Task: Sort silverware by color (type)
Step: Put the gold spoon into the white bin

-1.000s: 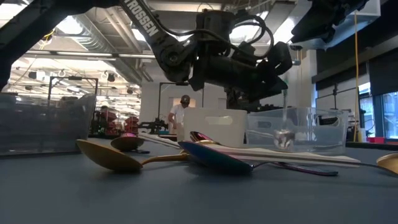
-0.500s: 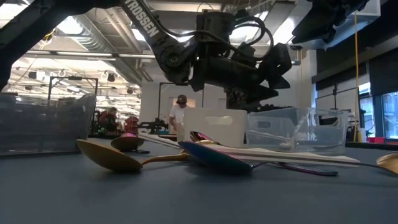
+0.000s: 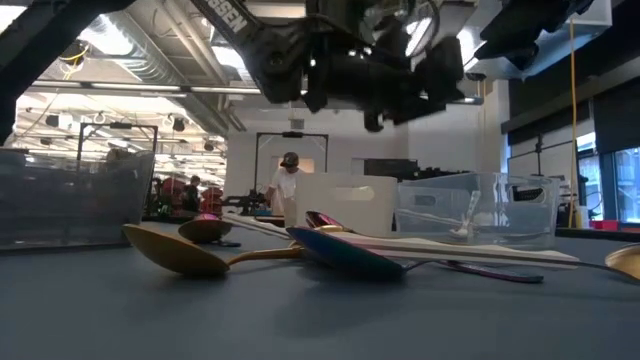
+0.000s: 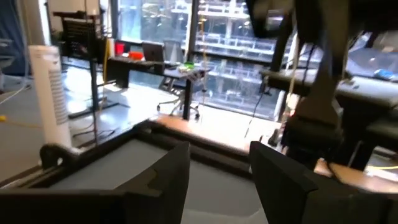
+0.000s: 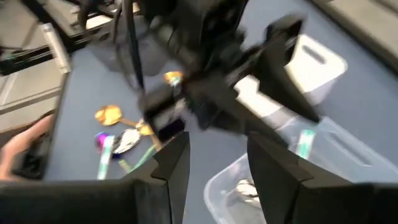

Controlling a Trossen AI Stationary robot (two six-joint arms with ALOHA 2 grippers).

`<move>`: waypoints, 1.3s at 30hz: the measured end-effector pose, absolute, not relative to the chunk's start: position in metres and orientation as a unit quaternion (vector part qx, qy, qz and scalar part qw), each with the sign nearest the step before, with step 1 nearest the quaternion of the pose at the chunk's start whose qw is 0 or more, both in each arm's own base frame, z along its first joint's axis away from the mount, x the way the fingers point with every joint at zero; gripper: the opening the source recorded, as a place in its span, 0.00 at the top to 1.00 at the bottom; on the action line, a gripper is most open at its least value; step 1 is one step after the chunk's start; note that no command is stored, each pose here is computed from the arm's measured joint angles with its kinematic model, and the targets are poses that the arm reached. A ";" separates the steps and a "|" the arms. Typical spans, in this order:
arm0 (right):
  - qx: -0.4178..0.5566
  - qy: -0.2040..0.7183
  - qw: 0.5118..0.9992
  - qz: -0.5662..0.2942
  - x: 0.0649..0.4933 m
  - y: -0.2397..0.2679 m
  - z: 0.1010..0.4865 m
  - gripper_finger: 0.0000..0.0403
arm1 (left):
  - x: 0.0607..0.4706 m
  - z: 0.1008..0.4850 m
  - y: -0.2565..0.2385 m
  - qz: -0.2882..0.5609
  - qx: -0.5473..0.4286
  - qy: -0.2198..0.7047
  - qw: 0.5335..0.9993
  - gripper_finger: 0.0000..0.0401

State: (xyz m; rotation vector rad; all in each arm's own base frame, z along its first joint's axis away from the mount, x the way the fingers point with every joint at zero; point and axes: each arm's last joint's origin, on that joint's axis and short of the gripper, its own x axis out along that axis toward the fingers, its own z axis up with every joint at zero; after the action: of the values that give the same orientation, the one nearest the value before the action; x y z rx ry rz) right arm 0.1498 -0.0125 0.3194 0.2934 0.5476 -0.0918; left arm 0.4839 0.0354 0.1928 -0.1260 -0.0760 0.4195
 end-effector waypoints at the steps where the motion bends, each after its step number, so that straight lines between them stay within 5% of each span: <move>1: 0.148 0.271 0.951 -0.032 0.150 -0.012 0.319 0.63 | 0.483 0.199 0.035 0.201 -0.063 -0.041 0.977 0.60; 18: 0.165 0.279 0.937 0.126 0.158 0.016 0.321 0.63 | 0.421 0.280 0.025 0.115 0.003 0.198 0.973 0.60; 27: 0.134 0.341 0.908 0.203 0.176 0.055 0.304 0.63 | 0.373 0.325 0.006 0.085 0.054 0.253 0.962 0.60; 39: 0.055 0.481 0.841 0.243 0.198 0.113 0.252 0.63 | 0.347 0.318 -0.024 0.052 0.039 0.358 0.932 0.60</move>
State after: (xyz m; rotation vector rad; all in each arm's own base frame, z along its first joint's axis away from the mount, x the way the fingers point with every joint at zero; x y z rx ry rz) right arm 0.1983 0.1129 0.2522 0.1164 1.0159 0.5133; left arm 0.3475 -0.0243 0.3182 0.0805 0.7321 0.1068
